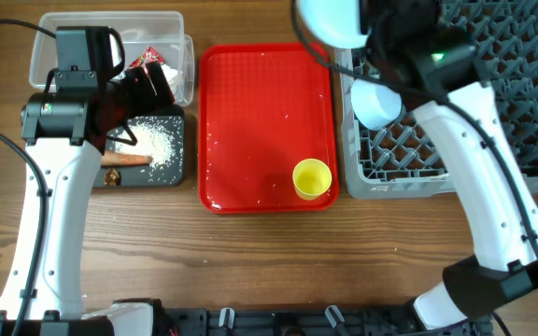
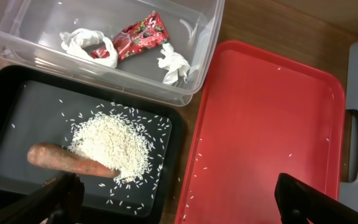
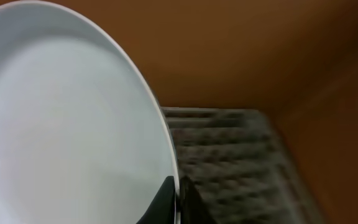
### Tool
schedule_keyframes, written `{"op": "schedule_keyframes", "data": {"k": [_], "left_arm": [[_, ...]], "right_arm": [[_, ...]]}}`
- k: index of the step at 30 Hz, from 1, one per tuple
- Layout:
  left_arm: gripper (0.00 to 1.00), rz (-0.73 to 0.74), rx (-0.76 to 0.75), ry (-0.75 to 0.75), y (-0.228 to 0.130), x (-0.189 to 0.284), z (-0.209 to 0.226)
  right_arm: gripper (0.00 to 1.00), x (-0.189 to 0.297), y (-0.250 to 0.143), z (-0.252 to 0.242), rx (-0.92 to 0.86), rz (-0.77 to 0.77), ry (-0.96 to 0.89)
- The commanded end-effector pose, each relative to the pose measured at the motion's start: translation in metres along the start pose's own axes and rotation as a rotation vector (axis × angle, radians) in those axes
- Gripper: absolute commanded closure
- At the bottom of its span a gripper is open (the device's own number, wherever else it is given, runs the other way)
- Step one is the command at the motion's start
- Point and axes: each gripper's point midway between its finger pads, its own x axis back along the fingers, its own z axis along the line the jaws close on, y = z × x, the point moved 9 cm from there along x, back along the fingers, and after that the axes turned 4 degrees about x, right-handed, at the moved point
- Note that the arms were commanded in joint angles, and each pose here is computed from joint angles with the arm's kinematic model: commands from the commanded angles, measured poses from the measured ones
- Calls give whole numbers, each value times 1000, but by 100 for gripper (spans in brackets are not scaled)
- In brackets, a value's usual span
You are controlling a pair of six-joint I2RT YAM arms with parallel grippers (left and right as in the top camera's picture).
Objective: Sort waste into correct bins and load items into the dishwasher rack
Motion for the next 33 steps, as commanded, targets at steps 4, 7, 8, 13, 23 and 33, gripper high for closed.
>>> {"op": "schedule_keyframes", "data": {"k": [4, 7, 8, 13, 23, 33], "left_arm": [[0, -10, 15, -4, 4, 2, 1], [0, -11, 15, -4, 4, 2, 1], [0, -10, 15, -4, 4, 2, 1], [0, -11, 15, -4, 4, 2, 1], [0, -11, 15, -4, 4, 2, 1], [0, -11, 15, -4, 4, 2, 1]], "right_arm": [[96, -72, -31, -74, 292, 217, -291], [96, -116, -55, -77, 408, 323, -274], [96, -128, -61, -72, 440, 350, -264], [96, -175, -83, -37, 486, 391, -229], [0, -167, -81, 6, 241, 315, 10], [17, -12, -83, 67, -108, 547, 1071]]}}
